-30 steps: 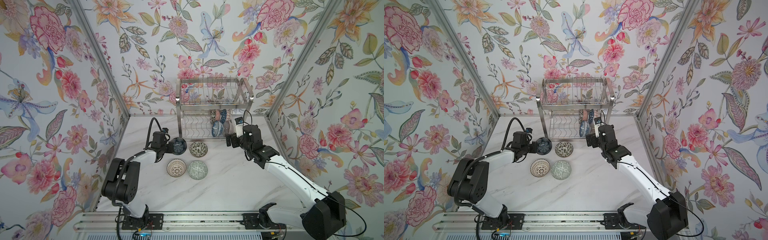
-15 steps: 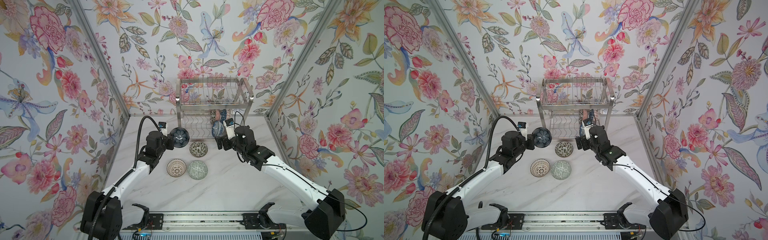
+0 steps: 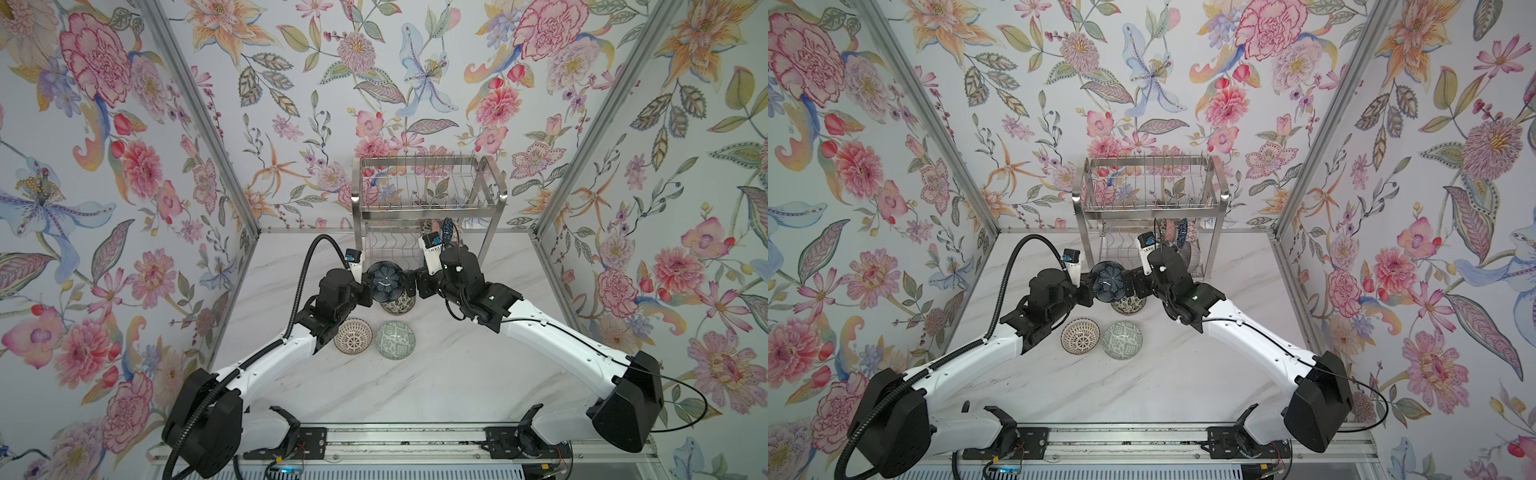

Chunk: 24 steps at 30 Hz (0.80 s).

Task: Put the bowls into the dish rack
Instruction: 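Grasp the dark geometric bowl's rim with the right gripper beside the left gripper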

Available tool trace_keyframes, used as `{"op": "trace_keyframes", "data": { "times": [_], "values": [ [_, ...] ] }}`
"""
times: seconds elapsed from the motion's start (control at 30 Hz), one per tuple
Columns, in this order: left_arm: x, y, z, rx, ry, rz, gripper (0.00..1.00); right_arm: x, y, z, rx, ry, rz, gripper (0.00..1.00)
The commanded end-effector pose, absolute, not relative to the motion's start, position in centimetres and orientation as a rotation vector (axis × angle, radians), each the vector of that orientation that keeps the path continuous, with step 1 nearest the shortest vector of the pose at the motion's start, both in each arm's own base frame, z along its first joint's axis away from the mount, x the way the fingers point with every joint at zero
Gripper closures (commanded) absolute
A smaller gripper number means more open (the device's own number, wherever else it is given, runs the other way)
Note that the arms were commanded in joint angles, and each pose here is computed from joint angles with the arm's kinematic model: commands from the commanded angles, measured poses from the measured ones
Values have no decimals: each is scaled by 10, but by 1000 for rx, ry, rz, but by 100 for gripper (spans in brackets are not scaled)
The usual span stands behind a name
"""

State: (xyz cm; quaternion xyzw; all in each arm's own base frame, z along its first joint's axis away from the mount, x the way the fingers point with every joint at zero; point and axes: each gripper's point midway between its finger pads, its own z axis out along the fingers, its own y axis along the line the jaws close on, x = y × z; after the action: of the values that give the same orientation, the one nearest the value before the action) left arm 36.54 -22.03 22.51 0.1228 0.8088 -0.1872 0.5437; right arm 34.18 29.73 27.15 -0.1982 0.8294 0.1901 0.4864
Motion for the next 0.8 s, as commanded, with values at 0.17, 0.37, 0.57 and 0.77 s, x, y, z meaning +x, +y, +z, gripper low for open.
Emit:
{"op": "trace_keyframes", "data": {
  "times": [0.17, 0.37, 0.57, 0.77],
  "values": [
    [373, -250, 279, 264, 1759, -531, 100, 357, 309, 249, -343, 2088, 478, 13],
    [372, -256, 279, 274, 1757, -543, 100, 364, 313, 235, -300, 2110, 496, 30],
    [373, -261, 278, 281, 1759, -557, 100, 369, 314, 232, -277, 2108, 505, 65],
    [373, -264, 274, 318, 1768, -539, 100, 371, 312, 236, -277, 2092, 492, 100]
  ]
}}
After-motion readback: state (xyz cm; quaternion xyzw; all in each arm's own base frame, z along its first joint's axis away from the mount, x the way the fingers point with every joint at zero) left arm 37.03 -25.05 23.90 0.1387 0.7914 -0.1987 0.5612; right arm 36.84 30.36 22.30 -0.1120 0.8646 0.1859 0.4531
